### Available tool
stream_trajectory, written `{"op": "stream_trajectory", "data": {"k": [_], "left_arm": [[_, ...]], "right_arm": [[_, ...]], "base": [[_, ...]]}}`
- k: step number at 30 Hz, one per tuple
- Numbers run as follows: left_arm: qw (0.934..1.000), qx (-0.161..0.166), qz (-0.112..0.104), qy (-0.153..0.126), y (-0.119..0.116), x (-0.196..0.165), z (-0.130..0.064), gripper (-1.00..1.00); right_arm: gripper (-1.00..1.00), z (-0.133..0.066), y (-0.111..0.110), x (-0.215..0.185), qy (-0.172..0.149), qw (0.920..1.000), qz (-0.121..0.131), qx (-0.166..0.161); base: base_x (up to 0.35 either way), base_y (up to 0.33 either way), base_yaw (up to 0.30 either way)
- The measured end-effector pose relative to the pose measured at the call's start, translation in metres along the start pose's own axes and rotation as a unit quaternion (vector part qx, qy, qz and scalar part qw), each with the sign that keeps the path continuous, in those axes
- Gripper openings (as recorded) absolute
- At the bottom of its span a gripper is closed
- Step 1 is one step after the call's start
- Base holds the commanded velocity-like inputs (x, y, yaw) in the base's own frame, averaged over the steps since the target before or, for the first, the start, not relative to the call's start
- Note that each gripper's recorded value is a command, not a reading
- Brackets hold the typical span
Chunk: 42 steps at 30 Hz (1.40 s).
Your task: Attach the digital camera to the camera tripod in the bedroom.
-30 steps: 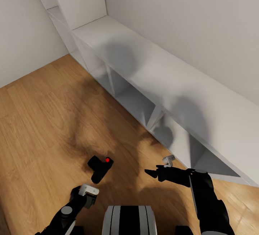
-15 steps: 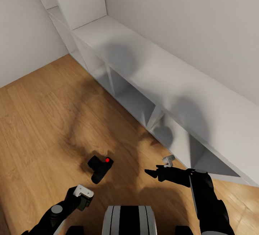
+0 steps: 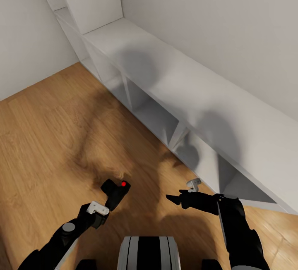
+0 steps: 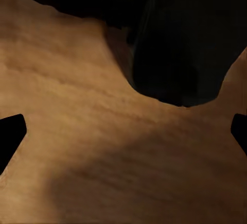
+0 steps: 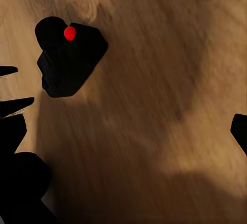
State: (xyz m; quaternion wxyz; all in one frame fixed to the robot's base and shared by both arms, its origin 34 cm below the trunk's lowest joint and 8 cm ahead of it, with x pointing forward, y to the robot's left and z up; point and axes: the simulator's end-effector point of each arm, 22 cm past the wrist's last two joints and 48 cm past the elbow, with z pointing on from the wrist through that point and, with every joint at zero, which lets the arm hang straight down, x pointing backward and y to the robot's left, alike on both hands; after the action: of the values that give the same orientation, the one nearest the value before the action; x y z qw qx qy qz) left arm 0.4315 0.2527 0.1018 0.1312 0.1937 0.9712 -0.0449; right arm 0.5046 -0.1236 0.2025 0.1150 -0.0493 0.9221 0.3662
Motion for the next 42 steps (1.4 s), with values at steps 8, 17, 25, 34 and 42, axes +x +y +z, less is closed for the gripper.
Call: {"op": "stream_trajectory", "data": {"k": [8,17,25,34,42], "left_arm": [[1.0000,-0.004,-0.001,-0.006,0.007,-0.014,0.006,1.00],[0.9999,-0.005,-0.004,0.015,0.008,0.004,0.012,1.00],[0.9996,-0.004,-0.006,0.028,0.007,0.017,0.014,1.00],[0.9991,0.031,-0.008,0.029,-0.009,0.019,0.014,1.00],[0.9990,0.037,-0.008,0.025,-0.011,0.016,0.014,1.00]], "right_arm": [[1.00,0.000,0.000,0.000,-0.001,1.0000,0.000,0.000],[1.00,0.000,0.000,0.000,0.000,1.0000,0.000,0.000],[1.00,0.000,0.000,0.000,0.000,1.0000,0.000,0.000],[1.00,0.000,0.000,-0.001,-0.001,1.0000,-0.001,0.000],[1.00,-0.001,0.000,-0.001,-0.001,1.0000,-0.002,0.000]], "base": [[0.000,0.000,0.000],[0.000,0.000,0.000],[0.000,0.000,0.000],[0.000,0.000,0.000],[0.000,0.000,0.000]]}}
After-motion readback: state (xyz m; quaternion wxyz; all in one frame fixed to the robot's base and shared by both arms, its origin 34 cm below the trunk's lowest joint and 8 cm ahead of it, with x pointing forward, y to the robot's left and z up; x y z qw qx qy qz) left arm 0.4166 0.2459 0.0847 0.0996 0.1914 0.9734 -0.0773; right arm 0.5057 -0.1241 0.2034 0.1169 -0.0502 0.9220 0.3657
